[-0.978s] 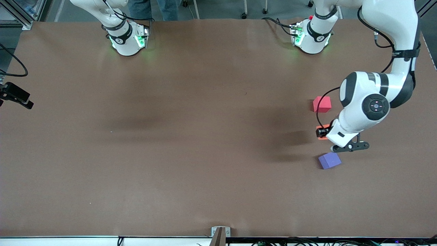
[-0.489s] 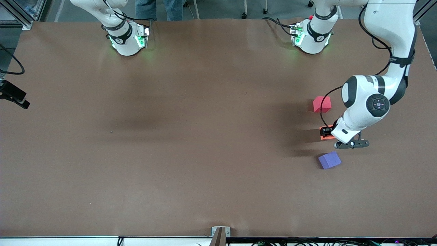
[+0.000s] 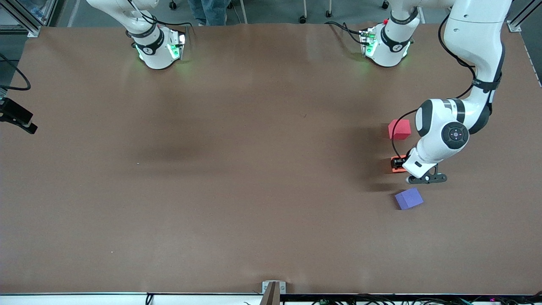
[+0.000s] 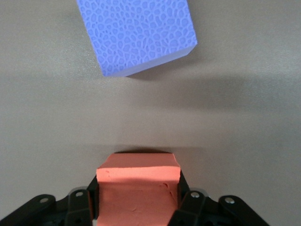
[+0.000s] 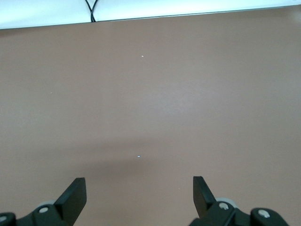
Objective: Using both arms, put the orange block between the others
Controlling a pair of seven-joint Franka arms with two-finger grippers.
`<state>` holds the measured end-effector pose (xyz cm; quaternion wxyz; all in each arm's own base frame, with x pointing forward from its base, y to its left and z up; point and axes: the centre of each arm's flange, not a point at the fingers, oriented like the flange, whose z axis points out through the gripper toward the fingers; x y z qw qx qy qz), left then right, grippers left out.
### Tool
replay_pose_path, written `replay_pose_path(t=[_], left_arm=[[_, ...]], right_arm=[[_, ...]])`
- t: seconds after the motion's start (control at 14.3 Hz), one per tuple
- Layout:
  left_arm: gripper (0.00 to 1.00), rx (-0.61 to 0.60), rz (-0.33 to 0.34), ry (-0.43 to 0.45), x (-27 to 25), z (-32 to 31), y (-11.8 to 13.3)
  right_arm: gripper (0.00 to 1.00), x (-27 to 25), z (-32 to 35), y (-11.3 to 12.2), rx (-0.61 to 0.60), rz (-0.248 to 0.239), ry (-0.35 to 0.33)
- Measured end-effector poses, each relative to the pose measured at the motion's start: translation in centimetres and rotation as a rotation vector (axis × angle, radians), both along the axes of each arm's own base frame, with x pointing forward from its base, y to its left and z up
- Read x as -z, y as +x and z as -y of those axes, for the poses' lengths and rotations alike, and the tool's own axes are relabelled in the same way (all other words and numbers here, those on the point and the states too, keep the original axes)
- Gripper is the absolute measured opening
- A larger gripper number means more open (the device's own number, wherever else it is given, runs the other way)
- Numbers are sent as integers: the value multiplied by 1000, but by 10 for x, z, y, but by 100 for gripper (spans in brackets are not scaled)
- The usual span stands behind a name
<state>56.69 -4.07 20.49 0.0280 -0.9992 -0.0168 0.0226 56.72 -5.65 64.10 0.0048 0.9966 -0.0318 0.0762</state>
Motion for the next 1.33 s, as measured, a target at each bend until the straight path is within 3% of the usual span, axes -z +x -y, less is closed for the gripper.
replay_pose_path(t=[0.28,0.35,0.63,0.84,1.33], left_arm=[[60,8,0,-1,0,0,0],[65,14,-1,-1,0,1,0],[100,24,14,-5,-5,6,4],[100,21,23,-12,-38,7,11],[100,-37,52,-32,-189,14,37]], right_arm=[[100,0,3,0,5,0,0],[100,0,4,-1,8,0,0],[100,1,5,-2,8,-12,0],[100,2,8,-3,12,-22,1],[100,-1,4,-3,6,-15,1]])
